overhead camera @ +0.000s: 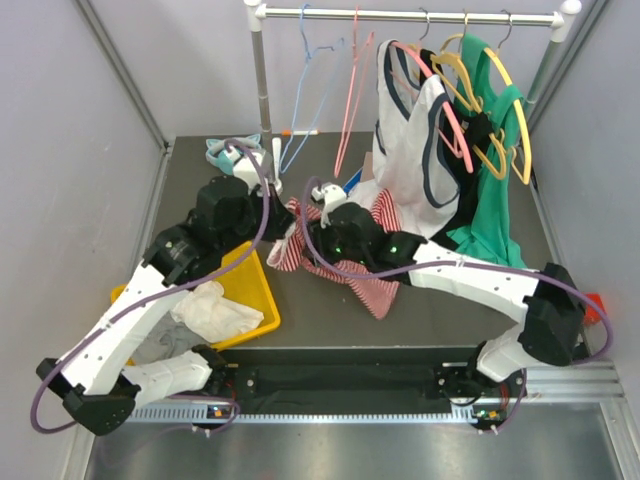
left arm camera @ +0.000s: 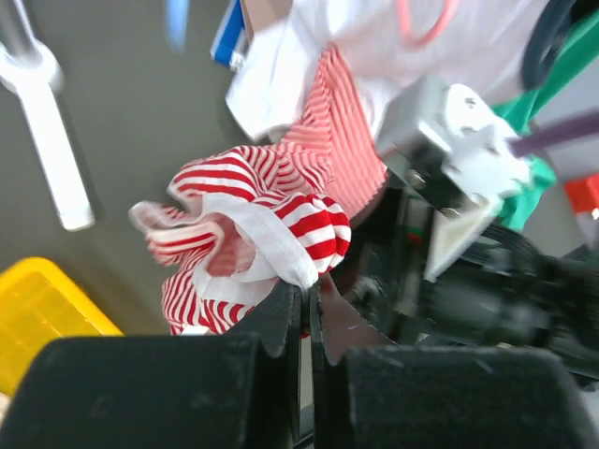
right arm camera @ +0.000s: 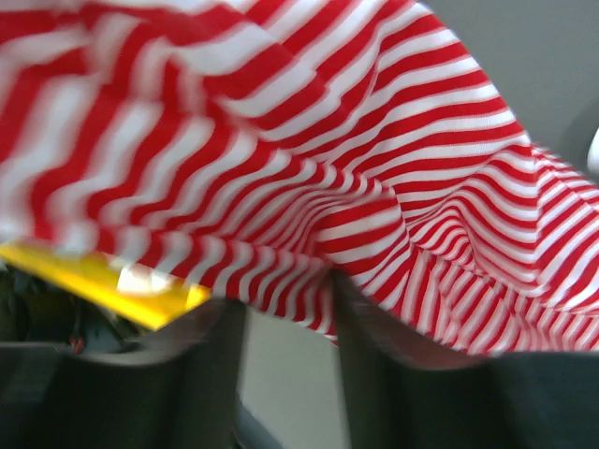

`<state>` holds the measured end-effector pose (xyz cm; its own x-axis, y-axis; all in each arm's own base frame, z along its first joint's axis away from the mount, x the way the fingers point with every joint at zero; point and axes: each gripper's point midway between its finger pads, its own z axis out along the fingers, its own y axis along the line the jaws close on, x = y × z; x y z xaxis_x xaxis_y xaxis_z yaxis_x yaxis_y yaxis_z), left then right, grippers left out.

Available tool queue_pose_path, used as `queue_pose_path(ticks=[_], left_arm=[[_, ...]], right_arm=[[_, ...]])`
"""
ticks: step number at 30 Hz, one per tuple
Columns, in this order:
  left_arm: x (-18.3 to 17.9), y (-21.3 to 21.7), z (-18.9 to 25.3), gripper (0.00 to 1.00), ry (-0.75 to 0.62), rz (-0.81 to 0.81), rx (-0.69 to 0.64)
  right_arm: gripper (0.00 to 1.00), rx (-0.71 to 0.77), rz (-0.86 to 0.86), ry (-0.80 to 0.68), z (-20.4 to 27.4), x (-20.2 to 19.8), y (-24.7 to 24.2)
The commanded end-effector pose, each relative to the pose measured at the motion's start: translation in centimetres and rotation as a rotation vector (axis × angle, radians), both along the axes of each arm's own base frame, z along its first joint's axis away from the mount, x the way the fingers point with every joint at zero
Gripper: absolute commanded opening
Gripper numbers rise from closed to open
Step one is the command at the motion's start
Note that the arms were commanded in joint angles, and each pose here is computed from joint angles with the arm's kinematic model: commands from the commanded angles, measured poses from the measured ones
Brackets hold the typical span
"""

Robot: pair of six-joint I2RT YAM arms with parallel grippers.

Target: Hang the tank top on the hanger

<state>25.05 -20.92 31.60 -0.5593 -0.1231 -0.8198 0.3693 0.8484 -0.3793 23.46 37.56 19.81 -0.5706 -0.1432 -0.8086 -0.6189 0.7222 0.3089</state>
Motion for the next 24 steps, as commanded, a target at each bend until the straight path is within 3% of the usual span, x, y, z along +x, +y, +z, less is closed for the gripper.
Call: queue_pose_path(ticks=[1,3,6,12,14,19,20,21,22,24], left_arm=[[-0.3,2.6,6.1,0.00,-0.127,0.075,-0.018],[-0.7,3.0,7.8,0.00,-0.154,0.080,-0.038],[-1.1,1.9,8.6,0.00,-0.171,0.030,-0.102],[-0.9,-4.0,3.8,0.00,-0.020,-0.107,-0.264],[-0.7,-5.6,0.9,0.00,0.027,-0.114,-0.264],[-0.7,-12.7,-2.6,0.00,0.059,-0.188,-0.258],[-0.8,-13.9,-3.2,0.00,0.072,-0.203,-0.253],[-1.3,-15.3,-3.9,0.00,0.095,-0.226,-0.248],[-0.8,-17.0,-5.0,0.00,0.116,-0.242,-0.233],[-1.1,-19.1,-6.6,0.15,0.141,-0.286,-0.199]], right_arm=[[0.25,0.068,-0.065,-0.161,6.3,3.8,1.7],[0.11,0.077,-0.098,-0.185,7.6,5.1,1.4],[0.01,0.058,-0.171,-0.191,7.7,6.9,-0.4],[0.01,-0.038,-0.334,-0.115,3.6,7.9,-7.4],[0.02,-0.072,-0.380,-0.067,1.5,6.8,-10.2],[0.22,-0.142,-0.480,0.018,-1.7,3.8,-15.6],[0.29,-0.125,-0.492,0.018,-1.2,3.3,-16.2],[0.45,-0.124,-0.502,0.028,-1.4,2.8,-16.7],[0.52,-0.131,-0.516,0.055,-1.9,2.1,-17.2],[0.68,-0.101,-0.543,0.069,-1.4,1.4,-18.0]])
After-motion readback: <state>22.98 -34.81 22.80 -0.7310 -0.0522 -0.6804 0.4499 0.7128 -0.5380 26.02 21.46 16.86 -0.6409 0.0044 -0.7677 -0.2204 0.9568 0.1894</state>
